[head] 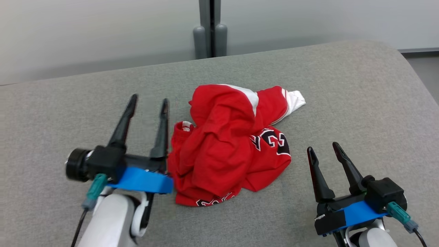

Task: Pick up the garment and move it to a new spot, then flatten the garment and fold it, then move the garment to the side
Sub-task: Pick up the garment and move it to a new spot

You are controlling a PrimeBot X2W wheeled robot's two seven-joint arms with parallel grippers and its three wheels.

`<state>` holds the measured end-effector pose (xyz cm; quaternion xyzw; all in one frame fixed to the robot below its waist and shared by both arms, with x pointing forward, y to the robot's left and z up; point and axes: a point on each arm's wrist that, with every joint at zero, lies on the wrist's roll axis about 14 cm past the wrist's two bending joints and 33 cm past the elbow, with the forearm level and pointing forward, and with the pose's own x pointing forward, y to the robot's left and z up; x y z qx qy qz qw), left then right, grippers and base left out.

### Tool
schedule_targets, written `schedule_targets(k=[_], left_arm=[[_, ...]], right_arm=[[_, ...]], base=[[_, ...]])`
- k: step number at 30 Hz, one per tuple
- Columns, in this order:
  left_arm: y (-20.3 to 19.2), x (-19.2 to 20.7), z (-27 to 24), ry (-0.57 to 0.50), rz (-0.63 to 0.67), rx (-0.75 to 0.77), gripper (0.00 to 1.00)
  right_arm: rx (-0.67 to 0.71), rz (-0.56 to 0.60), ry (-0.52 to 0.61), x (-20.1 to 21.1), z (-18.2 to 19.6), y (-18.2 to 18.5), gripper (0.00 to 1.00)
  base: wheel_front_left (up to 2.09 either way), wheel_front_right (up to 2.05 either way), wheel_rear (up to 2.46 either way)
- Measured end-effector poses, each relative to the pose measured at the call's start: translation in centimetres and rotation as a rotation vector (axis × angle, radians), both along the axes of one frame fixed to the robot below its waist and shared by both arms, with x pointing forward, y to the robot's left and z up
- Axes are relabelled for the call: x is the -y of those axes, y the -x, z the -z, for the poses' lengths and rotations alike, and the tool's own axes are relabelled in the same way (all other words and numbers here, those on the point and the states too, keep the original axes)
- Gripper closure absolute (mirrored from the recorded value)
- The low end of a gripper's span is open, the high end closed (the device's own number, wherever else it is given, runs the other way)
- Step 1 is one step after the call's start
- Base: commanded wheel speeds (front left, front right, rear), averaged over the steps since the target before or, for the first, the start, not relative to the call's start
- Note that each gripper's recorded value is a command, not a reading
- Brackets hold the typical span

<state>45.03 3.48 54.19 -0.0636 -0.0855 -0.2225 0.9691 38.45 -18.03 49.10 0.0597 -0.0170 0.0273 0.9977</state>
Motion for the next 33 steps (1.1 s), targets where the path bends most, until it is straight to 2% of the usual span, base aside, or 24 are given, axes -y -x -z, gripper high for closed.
schedule_targets(k=[6, 14, 24, 33], left_arm=[[0.7, -6.5, 0.4, -0.062, -0.180, 0.010, 0.00], [3.4, -12.5, 1.9, -0.075, -0.340, -0.041, 0.00], [7.3, -14.7, 5.0, -0.109, -0.405, -0.137, 0.00], [8.1, -15.1, 5.5, -0.115, -0.420, -0.154, 0.00]], right_arm=[[0.016, -0.027, -0.002, -0.9, -0.4, -0.5, 0.00], [0.023, -0.053, 0.006, -1.8, -0.6, -0.3, 0.00], [0.020, -0.051, 0.020, -1.7, -0.6, 0.8, 0.00], [0.018, -0.046, 0.033, -1.5, -0.5, 1.4, 0.00]], base=[[0.00, 0.00, 0.00], [0.00, 0.00, 0.00], [0.00, 0.00, 0.00], [0.00, 0.00, 0.00]])
